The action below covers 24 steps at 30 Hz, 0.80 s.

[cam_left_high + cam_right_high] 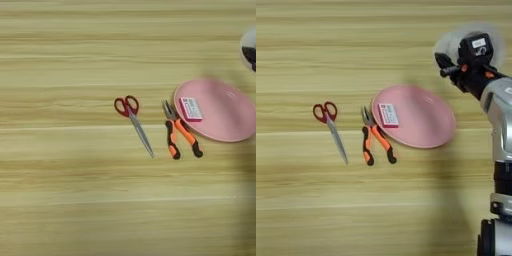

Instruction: Move the objects on the table

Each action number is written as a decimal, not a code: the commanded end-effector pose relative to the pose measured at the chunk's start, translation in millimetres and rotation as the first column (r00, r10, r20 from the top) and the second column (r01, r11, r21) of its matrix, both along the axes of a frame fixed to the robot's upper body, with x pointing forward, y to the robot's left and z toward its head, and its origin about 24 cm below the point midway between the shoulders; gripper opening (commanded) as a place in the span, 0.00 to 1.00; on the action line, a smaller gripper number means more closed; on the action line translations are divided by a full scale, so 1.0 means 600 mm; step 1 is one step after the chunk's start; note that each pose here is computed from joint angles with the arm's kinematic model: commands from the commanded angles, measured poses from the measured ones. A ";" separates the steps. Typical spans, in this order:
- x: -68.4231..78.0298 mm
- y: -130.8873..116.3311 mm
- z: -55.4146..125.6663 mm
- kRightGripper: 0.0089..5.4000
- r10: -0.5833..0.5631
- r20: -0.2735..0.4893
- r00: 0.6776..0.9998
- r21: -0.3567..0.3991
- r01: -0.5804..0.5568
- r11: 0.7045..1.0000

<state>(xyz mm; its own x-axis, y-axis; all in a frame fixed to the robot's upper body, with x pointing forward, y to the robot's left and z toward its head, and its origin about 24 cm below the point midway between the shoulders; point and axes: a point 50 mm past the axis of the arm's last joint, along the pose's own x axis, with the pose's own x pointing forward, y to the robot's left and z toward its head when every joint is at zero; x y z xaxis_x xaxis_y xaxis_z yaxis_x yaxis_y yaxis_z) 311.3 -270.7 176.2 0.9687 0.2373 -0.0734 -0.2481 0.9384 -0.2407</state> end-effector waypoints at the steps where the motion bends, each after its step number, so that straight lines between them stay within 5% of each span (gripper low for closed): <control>1: 0.018 0.066 0.100 0.24 0.131 0.217 0.967 -0.036 -0.126 0.991; 14: 0.064 0.263 0.076 0.24 0.440 0.129 0.889 0.006 -0.444 0.896; 24: 0.042 0.400 0.050 0.24 0.647 0.059 0.760 -0.013 -0.647 0.762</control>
